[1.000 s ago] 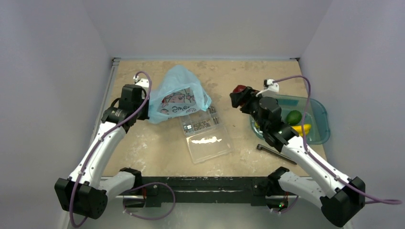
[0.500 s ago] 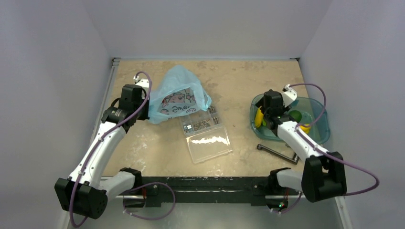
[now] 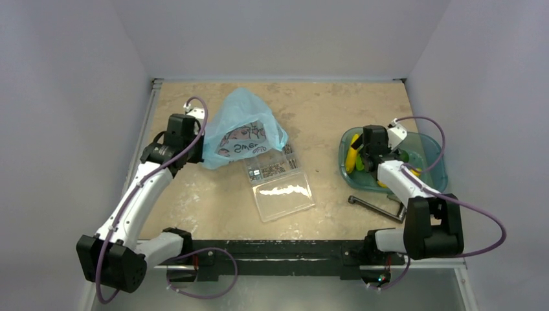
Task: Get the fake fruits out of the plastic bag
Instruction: Place the fake fruit in the bin, then take out the fake fruit from the plastic bag.
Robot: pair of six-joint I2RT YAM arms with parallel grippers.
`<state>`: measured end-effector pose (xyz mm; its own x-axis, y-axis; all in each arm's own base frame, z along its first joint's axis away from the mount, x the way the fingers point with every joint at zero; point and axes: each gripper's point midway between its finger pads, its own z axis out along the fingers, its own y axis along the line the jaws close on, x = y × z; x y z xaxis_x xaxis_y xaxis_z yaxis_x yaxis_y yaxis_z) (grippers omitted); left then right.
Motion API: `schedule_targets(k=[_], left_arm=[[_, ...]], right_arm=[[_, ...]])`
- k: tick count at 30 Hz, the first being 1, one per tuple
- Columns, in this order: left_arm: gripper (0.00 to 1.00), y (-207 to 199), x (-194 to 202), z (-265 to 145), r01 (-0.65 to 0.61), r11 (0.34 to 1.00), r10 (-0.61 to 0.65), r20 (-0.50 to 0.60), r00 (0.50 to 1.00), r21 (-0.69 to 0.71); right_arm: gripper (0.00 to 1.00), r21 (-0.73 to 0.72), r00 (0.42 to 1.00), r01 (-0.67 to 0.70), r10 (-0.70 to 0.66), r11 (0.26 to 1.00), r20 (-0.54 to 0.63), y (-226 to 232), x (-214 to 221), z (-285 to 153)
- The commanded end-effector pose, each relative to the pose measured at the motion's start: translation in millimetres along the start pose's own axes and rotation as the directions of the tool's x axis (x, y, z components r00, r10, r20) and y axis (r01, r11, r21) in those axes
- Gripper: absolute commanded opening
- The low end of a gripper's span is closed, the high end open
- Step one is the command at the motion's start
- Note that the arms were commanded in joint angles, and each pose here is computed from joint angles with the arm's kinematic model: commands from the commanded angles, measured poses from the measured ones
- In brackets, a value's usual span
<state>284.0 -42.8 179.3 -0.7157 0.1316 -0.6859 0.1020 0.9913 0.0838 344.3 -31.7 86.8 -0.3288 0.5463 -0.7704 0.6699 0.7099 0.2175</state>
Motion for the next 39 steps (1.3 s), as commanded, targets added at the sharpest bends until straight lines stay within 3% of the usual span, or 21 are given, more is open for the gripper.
schedule_targets(k=[1,6,13,16,20,26,29,34,39], left_arm=[[0.0,-3,3,9,-0.028,1.0,0.028,-0.044,0.999,-0.008],[0.0,-6,9,16,-0.049,0.999,0.048,-0.088,0.995,-0.004],[0.0,12,29,28,-0.103,0.99,0.082,-0.195,0.977,-0.1],[0.0,15,29,31,-0.113,0.987,0.086,-0.207,0.975,-0.119],[0.0,14,21,26,-0.106,0.988,0.087,-0.158,0.984,-0.112],[0.0,11,12,18,-0.089,0.992,0.08,-0.096,0.992,-0.093],[0.0,11,6,15,-0.077,0.993,0.071,-0.069,0.995,-0.09],[0.0,9,-1,9,-0.068,0.995,0.066,-0.029,0.997,-0.079],[0.0,9,-7,1,-0.051,0.996,0.052,0.013,0.999,-0.075]], right_arm=[[0.95,-0.061,0.999,0.006,-0.004,0.998,0.042,15,-15,-1],[0.99,-0.102,0.996,0.055,-0.047,0.993,0.073,25,-32,-13],[0.99,-0.389,0.963,0.188,-0.092,0.902,0.252,84,-62,-90],[0.99,-0.588,0.95,0.269,-0.109,0.763,0.293,126,-58,-134],[0.99,-0.812,0.943,0.33,-0.198,0.481,0.266,186,-22,-186],[0.99,-0.947,0.915,0.314,-0.289,0.069,0.282,246,57,-286],[0.88,-0.961,0.915,0.26,-0.292,-0.097,0.277,261,85,-333],[0.68,-0.943,0.873,0.25,-0.371,-0.218,0.317,281,136,-367],[0.46,-0.955,0.872,0.201,-0.404,-0.217,0.275,307,161,-362]])
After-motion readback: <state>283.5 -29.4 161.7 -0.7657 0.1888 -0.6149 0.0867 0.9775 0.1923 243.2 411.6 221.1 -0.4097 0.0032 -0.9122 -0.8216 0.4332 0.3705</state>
